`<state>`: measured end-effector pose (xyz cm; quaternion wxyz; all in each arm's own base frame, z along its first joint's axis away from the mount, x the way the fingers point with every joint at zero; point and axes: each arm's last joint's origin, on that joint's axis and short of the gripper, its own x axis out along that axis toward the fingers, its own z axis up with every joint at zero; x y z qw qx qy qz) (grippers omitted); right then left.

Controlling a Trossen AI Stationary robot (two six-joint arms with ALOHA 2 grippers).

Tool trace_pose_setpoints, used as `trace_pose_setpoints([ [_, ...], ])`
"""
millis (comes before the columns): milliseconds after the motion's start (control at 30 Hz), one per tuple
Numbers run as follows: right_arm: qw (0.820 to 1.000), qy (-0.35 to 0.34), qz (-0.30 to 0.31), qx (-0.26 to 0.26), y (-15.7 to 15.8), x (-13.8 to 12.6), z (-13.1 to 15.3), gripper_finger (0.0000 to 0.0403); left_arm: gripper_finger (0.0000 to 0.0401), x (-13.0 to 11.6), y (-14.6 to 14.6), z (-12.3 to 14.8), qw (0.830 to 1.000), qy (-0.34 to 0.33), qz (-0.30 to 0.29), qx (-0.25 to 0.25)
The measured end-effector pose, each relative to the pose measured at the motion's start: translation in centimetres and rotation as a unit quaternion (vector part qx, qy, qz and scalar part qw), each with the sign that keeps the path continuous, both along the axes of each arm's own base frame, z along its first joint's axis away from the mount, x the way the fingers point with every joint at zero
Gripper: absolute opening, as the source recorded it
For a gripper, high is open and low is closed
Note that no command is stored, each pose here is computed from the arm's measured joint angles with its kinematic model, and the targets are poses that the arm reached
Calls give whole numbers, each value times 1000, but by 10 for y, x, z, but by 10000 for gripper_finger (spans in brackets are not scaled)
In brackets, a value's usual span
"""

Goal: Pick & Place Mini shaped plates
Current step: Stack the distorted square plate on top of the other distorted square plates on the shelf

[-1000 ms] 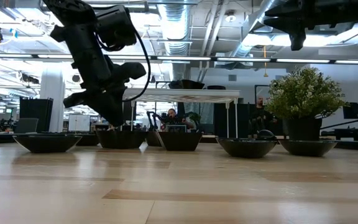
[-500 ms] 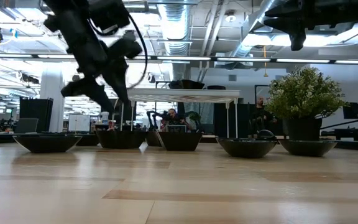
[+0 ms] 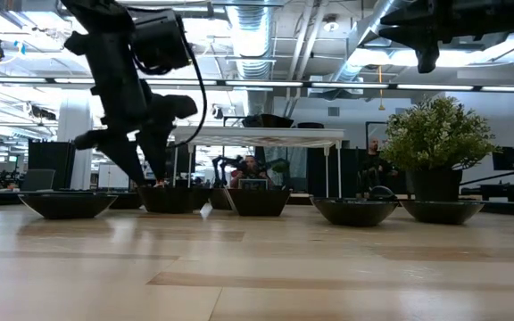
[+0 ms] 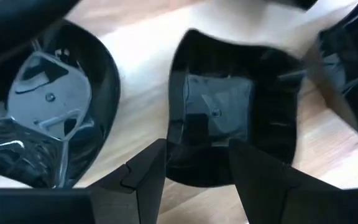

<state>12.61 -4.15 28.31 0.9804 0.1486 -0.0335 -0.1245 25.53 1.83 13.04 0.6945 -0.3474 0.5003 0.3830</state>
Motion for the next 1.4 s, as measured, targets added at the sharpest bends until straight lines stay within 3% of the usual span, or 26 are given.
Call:
trace_pose_setpoints([
  [633,1000,-1,0,0,0,0,0,102,160,3,12,3,1000,-21,10,11],
  [1000,1000,-1,0,-1,0,0,0,102,159,5,14,3,999,-25,-14,18],
  [1400,1000,-1,0,-1,0,0,0,102,157,10,13,-14,1000,-11,-16,1],
])
